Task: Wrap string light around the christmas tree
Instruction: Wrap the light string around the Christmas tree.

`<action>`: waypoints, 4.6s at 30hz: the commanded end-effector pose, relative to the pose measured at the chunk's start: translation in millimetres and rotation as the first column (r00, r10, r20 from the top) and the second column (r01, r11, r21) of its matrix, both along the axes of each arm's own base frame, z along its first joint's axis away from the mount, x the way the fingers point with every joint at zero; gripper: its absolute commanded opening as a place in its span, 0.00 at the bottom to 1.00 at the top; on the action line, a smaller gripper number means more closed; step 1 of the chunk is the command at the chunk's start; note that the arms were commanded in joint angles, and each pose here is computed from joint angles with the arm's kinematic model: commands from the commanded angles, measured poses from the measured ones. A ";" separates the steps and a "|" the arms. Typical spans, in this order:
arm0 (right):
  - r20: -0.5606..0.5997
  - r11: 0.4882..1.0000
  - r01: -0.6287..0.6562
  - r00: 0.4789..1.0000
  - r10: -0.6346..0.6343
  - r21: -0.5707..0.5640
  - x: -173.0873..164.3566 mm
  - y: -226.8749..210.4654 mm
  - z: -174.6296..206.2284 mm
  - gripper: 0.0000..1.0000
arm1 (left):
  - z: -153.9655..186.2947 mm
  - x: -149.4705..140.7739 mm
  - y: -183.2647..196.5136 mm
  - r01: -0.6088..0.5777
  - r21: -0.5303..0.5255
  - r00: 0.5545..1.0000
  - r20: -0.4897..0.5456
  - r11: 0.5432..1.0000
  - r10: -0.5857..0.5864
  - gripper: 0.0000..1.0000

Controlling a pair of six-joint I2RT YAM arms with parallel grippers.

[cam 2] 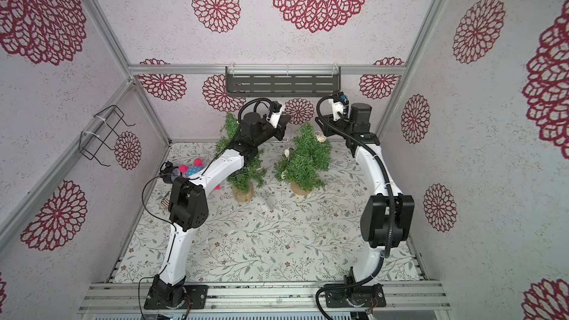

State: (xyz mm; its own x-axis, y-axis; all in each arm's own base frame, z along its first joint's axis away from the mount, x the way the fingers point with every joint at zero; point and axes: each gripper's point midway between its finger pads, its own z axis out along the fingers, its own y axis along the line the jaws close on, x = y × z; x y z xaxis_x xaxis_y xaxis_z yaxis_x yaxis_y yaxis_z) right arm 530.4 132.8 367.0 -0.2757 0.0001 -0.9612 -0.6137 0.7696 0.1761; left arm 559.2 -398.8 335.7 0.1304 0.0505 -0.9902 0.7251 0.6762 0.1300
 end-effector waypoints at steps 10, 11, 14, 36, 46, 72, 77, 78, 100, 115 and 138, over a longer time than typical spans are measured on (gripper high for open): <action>0.145 0.953 -0.247 0.951 0.273 -0.175 -16.9 49.0 1.0 0.20 | 18.9 -20.7 -28.3 0.084 -0.017 0.995 0.055 0.996 -0.083 0.00; 0.148 0.947 -0.258 0.946 0.288 -0.190 -18.8 51.2 -2.3 0.20 | 21.1 -22.1 -29.4 0.089 -0.017 0.994 0.061 0.996 -0.088 0.00; 0.163 0.934 -0.284 0.933 0.322 -0.218 -21.1 53.9 -8.6 0.22 | 28.3 -22.8 -29.1 0.086 -0.018 0.993 0.080 0.996 -0.084 0.00; 0.238 0.941 -0.296 0.914 0.329 -0.166 4.0 58.9 -9.8 0.38 | 34.2 -26.5 -40.1 0.133 -0.026 0.986 0.101 0.991 -0.130 0.00; 0.281 0.989 -0.135 0.949 0.145 -0.053 9.3 41.7 23.3 0.09 | 25.9 -34.1 -35.5 0.131 -0.022 0.989 0.077 0.991 -0.129 0.00; 0.148 0.994 0.016 0.988 -0.032 0.107 -0.2 26.9 40.2 0.19 | 29.8 -51.3 -30.7 0.153 -0.019 0.986 0.067 0.988 -0.151 0.00; 0.146 0.994 0.029 0.988 -0.044 0.104 1.8 25.0 39.6 0.04 | 30.6 -52.4 -31.6 0.157 -0.018 0.985 0.070 0.987 -0.156 0.00; 0.148 0.994 0.032 0.988 -0.047 0.103 1.8 24.1 41.0 0.02 | 31.3 -52.5 -31.2 0.156 -0.019 0.986 0.070 0.988 -0.154 0.00; 0.090 0.957 0.288 0.953 -0.289 0.024 -2.3 -41.2 44.0 0.00 | 47.1 -63.3 2.2 0.037 0.005 0.997 0.064 0.999 -0.037 0.31; 0.103 0.896 0.430 0.901 -0.420 -0.110 -74.9 -73.9 74.1 0.00 | 64.6 -98.4 15.4 0.047 -0.002 0.998 0.047 0.999 -0.047 0.33; -0.349 0.959 0.282 0.895 -0.278 -0.040 -221.0 -11.1 -63.6 0.00 | 53.2 -180.8 29.2 0.010 0.022 0.995 -0.100 1.000 -0.008 0.34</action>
